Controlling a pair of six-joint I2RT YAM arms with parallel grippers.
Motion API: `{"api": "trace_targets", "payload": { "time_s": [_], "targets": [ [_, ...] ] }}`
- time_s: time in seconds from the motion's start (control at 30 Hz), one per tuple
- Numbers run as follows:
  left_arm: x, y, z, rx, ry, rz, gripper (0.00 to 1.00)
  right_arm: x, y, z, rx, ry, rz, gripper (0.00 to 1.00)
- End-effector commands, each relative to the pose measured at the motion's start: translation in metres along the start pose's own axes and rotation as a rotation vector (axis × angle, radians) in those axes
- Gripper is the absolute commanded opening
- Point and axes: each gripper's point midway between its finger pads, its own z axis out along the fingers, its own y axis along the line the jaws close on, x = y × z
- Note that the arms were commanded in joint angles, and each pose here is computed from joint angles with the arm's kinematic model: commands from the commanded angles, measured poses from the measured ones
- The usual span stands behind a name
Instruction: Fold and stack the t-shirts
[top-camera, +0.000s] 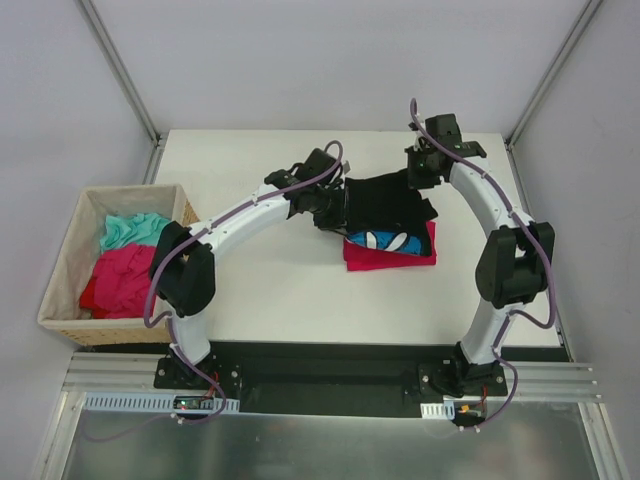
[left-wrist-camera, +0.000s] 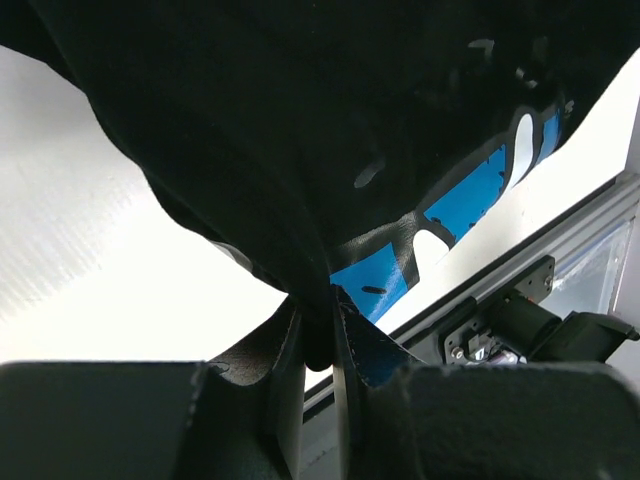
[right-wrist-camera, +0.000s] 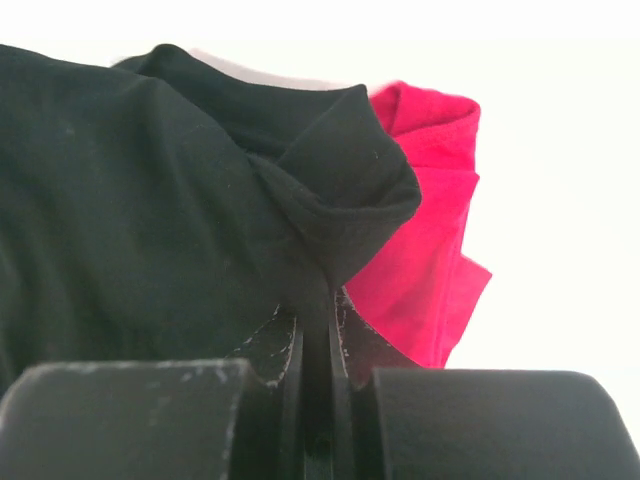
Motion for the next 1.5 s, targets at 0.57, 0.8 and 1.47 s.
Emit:
{"api": "trace_targets", "payload": {
  "time_s": [0.57,0.8,1.47],
  "targets": [
    [0.022,0.003,0.025,-0.014,0.082,0.003,0.12,0.006,-0.049,0.040,0.033,0.029,0.140,0.01],
    [0.029,0.012,0.033,-0.033,0.103,0.014,0.12,-0.009,-0.065,0.031,0.056,-0.016,0.182,0.01],
    [0.002,-0.003,0.034,-0.014,0.047,0.064,0.12,-0.036,-0.092,0.008,0.108,-0.088,0.218,0.01]
  ]
}}
